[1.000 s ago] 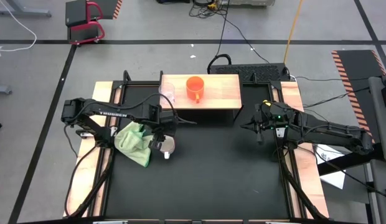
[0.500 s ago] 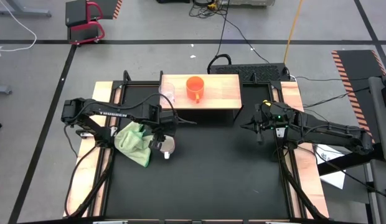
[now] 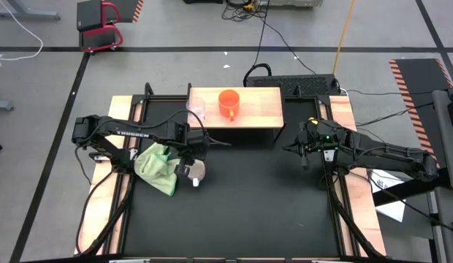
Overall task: Stack small to large cups/mugs on shelf
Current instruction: Put the white patterned mug on the shelf
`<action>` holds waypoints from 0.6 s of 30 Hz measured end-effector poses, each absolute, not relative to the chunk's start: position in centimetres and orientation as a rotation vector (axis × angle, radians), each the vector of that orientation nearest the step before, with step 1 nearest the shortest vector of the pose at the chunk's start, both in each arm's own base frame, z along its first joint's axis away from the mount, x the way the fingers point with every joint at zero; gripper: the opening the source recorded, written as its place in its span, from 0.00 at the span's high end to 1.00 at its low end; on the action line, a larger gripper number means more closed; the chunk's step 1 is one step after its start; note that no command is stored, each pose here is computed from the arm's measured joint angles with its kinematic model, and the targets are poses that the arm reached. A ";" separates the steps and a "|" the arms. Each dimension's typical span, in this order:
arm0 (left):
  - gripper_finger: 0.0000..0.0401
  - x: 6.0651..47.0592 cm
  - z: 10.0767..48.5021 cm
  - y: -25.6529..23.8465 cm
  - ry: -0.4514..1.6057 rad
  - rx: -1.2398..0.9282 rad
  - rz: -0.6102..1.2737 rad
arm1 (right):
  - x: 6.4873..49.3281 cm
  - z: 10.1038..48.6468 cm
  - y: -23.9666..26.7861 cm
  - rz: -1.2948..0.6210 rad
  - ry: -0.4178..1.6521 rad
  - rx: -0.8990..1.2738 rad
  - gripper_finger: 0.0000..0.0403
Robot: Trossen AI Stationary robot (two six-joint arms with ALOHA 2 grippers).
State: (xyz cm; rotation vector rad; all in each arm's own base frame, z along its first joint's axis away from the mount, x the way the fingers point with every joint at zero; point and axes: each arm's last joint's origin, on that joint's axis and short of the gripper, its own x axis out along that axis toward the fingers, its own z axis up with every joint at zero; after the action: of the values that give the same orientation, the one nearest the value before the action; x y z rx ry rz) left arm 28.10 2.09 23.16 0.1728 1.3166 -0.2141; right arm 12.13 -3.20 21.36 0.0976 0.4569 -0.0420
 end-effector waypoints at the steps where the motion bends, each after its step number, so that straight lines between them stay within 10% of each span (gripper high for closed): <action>1: 0.77 28.1 23.2 2.1 1.317 0.175 -0.215 | 12.1 21.4 -3.2 -0.042 0.457 0.098 1.00; 7: 0.96 28.1 23.2 2.1 1.312 0.176 -0.221 | 12.1 21.4 -3.2 -0.042 0.457 0.097 1.00; 18: 0.97 28.1 23.2 2.1 1.310 0.193 -0.234 | 12.1 21.4 -3.2 -0.042 0.457 0.098 1.00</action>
State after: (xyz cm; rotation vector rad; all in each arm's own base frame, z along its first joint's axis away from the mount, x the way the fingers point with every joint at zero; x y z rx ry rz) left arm 28.12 2.07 23.22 0.1934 1.3100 -0.2341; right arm 12.12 -3.20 21.36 0.0976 0.4566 -0.0418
